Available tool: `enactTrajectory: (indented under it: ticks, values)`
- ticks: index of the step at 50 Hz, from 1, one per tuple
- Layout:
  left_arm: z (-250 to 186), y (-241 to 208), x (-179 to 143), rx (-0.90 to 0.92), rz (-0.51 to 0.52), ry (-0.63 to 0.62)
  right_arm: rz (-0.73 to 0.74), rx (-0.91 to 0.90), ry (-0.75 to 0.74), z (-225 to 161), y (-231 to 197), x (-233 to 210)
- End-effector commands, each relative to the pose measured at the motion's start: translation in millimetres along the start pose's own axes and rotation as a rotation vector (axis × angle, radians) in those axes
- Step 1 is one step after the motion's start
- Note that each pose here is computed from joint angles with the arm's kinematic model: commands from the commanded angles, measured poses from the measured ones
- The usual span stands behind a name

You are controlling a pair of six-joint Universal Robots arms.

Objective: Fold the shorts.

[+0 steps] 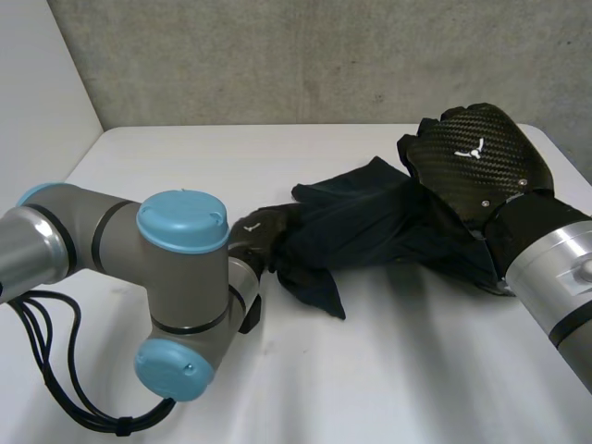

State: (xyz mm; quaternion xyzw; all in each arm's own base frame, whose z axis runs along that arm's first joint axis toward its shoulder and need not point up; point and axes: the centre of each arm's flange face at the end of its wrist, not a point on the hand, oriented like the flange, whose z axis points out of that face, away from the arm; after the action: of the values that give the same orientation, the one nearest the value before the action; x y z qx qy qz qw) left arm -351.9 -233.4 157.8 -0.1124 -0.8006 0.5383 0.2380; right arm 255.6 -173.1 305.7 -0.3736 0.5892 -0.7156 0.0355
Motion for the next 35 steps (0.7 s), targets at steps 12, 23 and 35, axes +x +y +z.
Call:
enactTrajectory:
  ticks: [12, 23, 35]
  values:
    - [-66, -88, 10, 0.205, 0.391, -0.058, -0.049, 0.028, 0.038, 15, -14, 16]
    - [-154, -154, 19, 0.431, 0.903, -0.143, -0.07, -0.064, -0.027, 23, -27, 24]
    - [-139, -111, 9, 0.275, 1.042, -0.122, -0.149, -0.295, -0.18, 40, 18, 2]
